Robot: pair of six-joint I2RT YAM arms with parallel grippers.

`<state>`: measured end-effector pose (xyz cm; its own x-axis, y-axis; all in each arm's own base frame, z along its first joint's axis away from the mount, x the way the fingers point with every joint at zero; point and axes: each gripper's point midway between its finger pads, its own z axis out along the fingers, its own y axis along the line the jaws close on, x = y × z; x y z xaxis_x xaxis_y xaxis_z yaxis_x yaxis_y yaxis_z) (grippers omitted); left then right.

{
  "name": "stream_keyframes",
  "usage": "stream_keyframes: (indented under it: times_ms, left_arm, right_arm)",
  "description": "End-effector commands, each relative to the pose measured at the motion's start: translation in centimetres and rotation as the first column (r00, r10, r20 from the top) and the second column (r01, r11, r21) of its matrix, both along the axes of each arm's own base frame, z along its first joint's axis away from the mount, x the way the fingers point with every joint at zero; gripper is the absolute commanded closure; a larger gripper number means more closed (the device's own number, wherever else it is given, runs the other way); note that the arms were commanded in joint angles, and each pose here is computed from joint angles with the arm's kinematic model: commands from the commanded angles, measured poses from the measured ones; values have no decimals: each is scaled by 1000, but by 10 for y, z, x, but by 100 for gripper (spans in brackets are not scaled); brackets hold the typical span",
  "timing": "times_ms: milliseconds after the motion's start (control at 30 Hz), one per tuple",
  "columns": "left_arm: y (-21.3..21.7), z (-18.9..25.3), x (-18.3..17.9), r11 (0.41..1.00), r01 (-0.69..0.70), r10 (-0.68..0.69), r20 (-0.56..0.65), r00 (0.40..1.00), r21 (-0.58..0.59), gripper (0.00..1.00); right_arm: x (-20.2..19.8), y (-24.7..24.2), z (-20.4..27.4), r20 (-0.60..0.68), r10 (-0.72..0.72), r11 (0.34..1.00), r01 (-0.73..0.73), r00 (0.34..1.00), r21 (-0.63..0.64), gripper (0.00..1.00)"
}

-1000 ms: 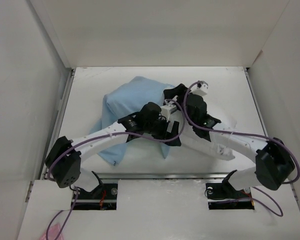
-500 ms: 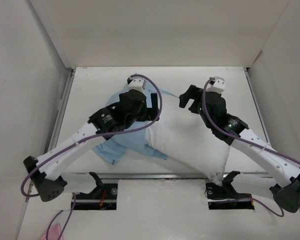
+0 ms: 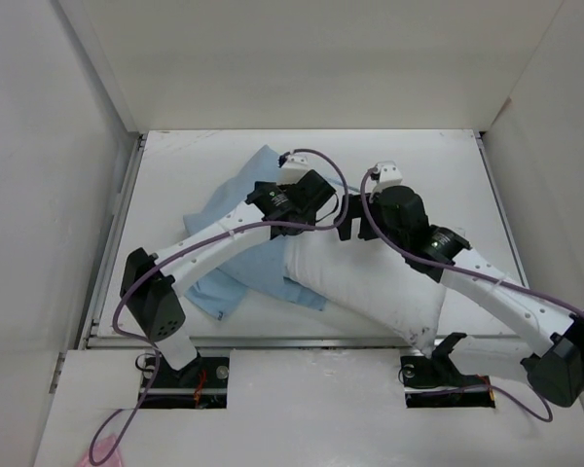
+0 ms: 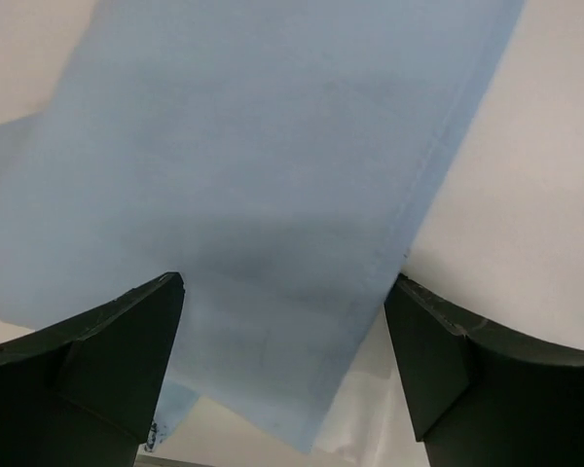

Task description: Put the pillow into the pillowcase

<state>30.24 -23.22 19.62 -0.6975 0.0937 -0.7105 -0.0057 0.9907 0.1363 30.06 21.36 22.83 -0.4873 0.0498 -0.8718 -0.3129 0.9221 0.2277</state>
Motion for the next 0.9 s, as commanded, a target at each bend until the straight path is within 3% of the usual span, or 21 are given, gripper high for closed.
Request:
stream_keyframes:
  times_ms: [0,200,267,333,367,400,500,633,700,733,767,800,867]
  left_arm:
    - [32,26,9,989,-127,120,93,988,75,19]
    - [37,28,22,986,-154,146,114,983,68,24]
    - [31,21,31,987,-135,126,103,987,86,47]
    - [17,19,37,993,-101,95,92,991,56,68]
    - [13,18,39,995,-89,84,91,992,52,95]
    - [8,21,45,996,-77,72,103,992,48,100]
    - [-1,30,47,999,-33,31,111,993,13,100]
    - [-23,56,46,990,98,-78,191,978,-97,100]
    - [-32,67,42,975,173,-141,216,966,-136,100]
    - [-34,79,39,965,206,-163,242,956,-162,100]
    - [-40,87,40,954,239,-185,268,945,-183,100]
    - [-46,86,36,941,289,-239,255,937,-178,100]
    - [-56,109,36,921,332,-265,299,917,-204,100]
  right_arm:
    - [6,13,11,65,78,997,-77,995,-14,1]
    - [11,11,9,92,99,993,-93,991,-73,1]
    - [7,11,2,107,141,986,-130,984,-105,1]
    - [8,13,14,215,211,972,-182,954,-146,1]
    - [8,16,10,231,239,966,-207,943,-153,1]
    - [3,20,5,243,280,956,-246,929,-163,1]
    - [2,51,10,311,434,901,-398,846,-174,1]
    - [14,92,-27,210,553,833,-531,806,-157,4]
    - [26,108,-64,137,581,813,-563,802,-149,19]
    - [34,115,-62,141,581,813,-563,802,-149,55]
    - [41,122,-67,144,574,818,-559,806,-134,82]
    - [48,121,-61,163,527,850,-516,834,-107,100]
    - [58,113,-37,247,456,890,-444,855,-105,100]
